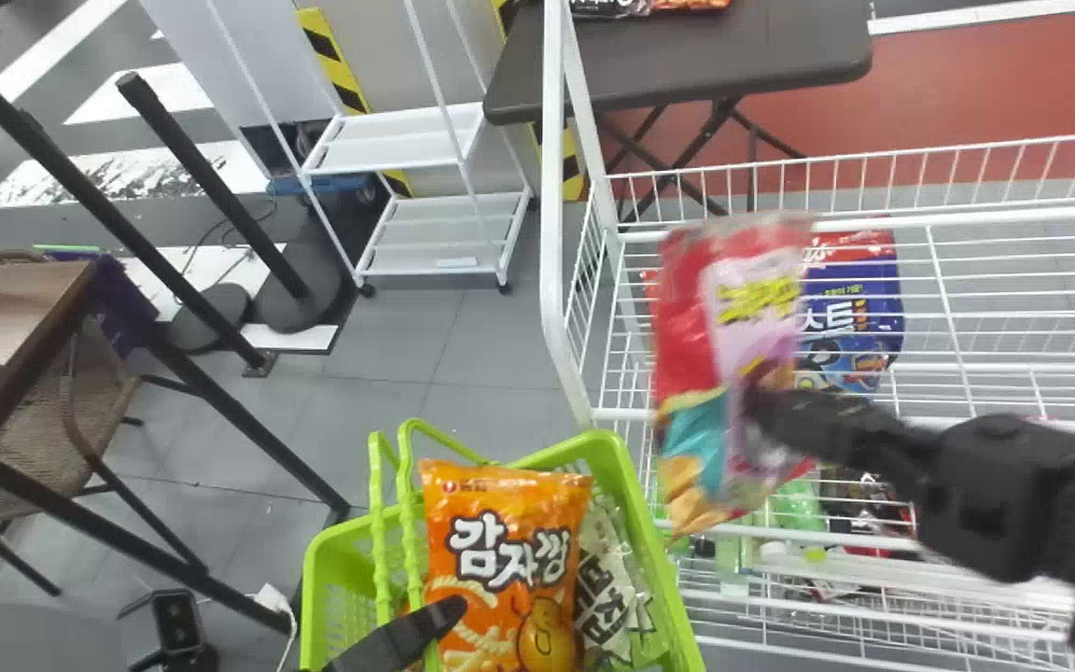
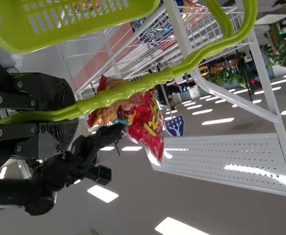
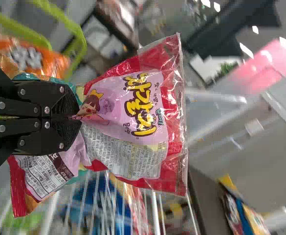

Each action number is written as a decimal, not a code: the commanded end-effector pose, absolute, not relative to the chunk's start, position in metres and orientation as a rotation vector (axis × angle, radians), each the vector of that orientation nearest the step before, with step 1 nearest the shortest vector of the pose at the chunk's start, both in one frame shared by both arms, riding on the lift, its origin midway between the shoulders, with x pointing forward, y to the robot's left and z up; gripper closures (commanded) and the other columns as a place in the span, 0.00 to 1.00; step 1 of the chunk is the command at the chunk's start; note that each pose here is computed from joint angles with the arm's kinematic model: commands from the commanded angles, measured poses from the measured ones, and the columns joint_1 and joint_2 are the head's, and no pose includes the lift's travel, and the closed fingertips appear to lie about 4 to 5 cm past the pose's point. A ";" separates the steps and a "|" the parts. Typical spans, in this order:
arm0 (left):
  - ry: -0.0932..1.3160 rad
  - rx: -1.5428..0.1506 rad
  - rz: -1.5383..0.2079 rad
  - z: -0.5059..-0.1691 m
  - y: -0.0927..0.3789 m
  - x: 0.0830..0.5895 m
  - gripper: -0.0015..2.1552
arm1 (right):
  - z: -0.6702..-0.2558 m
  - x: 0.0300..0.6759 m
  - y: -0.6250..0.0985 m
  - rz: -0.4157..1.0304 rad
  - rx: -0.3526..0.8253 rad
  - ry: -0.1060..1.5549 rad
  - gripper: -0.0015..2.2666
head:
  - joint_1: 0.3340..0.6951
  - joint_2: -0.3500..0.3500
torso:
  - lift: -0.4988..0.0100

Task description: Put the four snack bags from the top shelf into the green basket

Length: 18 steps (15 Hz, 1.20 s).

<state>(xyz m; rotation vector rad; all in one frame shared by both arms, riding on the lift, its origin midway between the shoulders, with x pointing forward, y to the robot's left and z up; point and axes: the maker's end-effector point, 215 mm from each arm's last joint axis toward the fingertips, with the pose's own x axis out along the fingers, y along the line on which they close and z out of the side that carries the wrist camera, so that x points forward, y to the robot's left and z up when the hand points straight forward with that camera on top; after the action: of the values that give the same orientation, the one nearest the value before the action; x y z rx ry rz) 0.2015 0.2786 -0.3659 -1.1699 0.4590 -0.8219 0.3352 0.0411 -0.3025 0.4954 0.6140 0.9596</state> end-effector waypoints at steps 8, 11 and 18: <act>0.453 -1.176 -0.832 -0.365 0.277 0.201 1.00 | -0.393 0.263 0.152 1.164 0.619 0.940 1.00 | 1.00 1.00 | 0.98; 0.453 -1.175 -0.834 -0.364 0.276 0.201 1.00 | -0.420 0.267 0.153 1.121 0.559 1.005 1.00 | 1.00 1.00 | 0.98; 0.460 -1.183 -0.839 -0.366 0.273 0.198 1.00 | -0.447 0.270 0.197 1.166 0.377 1.153 0.82 | 1.00 1.00 | 0.98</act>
<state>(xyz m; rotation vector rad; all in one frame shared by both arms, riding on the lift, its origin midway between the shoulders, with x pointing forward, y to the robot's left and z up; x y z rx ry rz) 0.2000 0.2738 -0.3674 -1.1769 0.4656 -0.8308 0.2685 0.1812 -0.4494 0.3985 1.1401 1.1369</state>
